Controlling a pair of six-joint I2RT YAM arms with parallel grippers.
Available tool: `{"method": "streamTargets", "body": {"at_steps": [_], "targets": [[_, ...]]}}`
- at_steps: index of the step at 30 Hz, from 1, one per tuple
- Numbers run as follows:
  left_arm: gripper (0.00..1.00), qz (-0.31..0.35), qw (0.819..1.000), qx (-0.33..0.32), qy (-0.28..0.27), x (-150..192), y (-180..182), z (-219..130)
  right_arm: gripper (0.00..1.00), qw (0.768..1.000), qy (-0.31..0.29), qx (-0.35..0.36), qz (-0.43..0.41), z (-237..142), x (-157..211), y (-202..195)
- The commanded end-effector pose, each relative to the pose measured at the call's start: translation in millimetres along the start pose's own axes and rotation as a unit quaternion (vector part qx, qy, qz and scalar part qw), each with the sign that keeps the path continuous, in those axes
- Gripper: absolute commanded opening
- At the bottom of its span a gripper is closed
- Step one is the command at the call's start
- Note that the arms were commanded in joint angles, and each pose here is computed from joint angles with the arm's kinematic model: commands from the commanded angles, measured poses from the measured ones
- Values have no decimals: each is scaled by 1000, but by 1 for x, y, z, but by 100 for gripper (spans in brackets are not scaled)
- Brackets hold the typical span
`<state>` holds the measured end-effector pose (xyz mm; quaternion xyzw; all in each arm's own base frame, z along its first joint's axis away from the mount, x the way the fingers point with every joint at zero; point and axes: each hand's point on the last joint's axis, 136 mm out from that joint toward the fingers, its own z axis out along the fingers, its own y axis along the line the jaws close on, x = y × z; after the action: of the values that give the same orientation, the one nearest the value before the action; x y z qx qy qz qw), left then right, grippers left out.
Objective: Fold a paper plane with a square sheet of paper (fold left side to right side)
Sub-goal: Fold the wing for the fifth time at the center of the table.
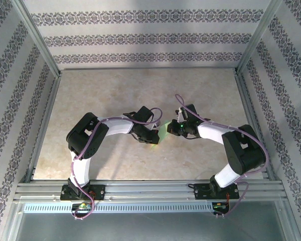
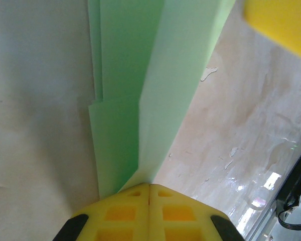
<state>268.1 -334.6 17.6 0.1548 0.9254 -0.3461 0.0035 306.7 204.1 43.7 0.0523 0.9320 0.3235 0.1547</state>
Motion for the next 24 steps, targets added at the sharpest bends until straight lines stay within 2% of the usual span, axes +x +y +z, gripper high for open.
{"method": "streamTargets", "body": {"at_steps": [1,13,24], "targets": [[0,-24,997,-61,42,32,40,15,0,1000,4,-12,-12,3,15,6],[0,-23,997,-63,41,29,39,14,0,1000,0,-17,-19,28,19,8],[0,-29,996,-74,50,35,45,15,0,999,3,30,-16,33,21,-23]]}}
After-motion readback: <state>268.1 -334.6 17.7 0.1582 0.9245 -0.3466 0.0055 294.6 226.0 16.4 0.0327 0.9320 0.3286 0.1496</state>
